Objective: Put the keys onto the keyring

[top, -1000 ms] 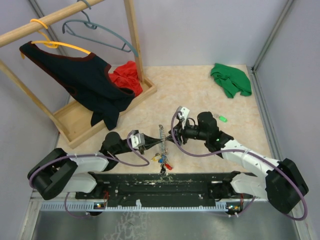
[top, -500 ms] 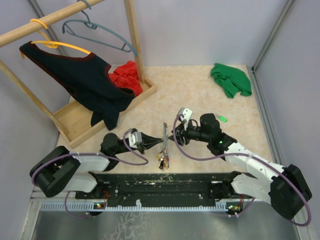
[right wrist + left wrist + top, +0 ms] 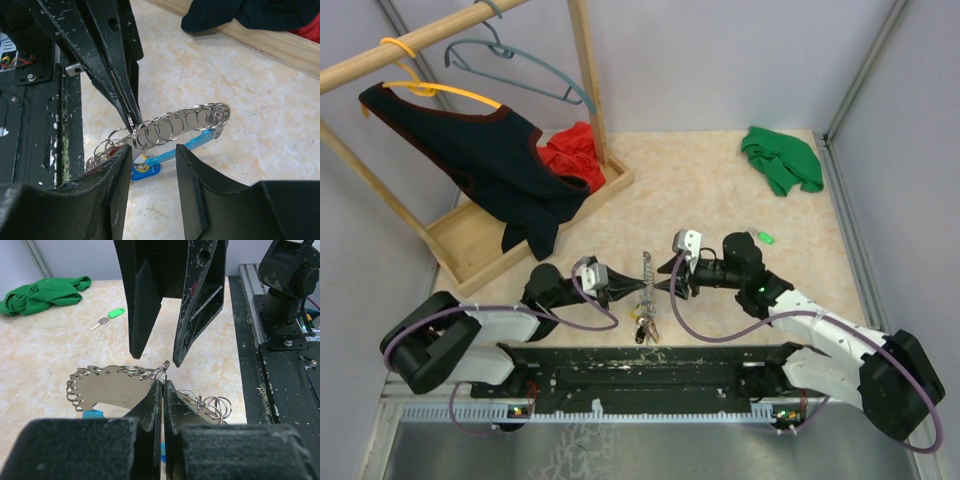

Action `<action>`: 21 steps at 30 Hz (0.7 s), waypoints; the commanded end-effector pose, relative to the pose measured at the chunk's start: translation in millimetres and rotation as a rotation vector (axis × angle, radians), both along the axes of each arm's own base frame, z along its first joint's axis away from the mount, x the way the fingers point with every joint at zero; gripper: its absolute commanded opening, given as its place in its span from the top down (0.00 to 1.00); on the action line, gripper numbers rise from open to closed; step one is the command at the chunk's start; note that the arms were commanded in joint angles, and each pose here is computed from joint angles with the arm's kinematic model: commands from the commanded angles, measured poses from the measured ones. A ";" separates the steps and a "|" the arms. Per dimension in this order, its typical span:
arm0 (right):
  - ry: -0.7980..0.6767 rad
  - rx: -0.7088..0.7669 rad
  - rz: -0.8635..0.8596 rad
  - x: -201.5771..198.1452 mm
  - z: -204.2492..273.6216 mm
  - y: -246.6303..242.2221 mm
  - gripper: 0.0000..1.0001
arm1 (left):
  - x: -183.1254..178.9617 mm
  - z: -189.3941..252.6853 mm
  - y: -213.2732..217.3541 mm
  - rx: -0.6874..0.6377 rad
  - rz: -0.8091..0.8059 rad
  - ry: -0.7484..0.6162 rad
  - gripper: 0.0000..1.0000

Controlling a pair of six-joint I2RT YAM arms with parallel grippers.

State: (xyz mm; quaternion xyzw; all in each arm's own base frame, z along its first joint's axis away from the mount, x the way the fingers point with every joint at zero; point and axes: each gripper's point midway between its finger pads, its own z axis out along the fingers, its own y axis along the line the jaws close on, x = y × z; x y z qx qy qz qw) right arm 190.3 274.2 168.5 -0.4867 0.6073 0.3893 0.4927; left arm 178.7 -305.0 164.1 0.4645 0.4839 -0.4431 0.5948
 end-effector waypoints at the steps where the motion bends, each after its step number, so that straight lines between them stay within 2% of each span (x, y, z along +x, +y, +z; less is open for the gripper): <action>1: -0.092 0.060 0.098 -4.0 18.9 12.6 0.60 | 4.0 22.1 -5.6 -0.049 -0.027 -0.064 1.00; 4: -0.086 0.051 0.098 -1.3 14.3 14.2 0.61 | 2.1 22.1 -7.5 -0.054 -0.048 -0.060 1.00; 7: -0.084 0.037 0.060 6.6 10.2 13.5 0.69 | -3.1 22.3 -8.7 -0.064 -0.081 -0.064 1.00; 14: -0.071 -0.001 -0.106 25.8 -3.0 -1.8 1.00 | -11.3 31.6 1.0 -0.117 -0.120 -0.086 1.00; 21: 0.023 -0.019 -0.068 21.4 -9.8 5.1 1.00 | -19.1 41.1 4.6 -0.196 -0.181 -0.077 1.00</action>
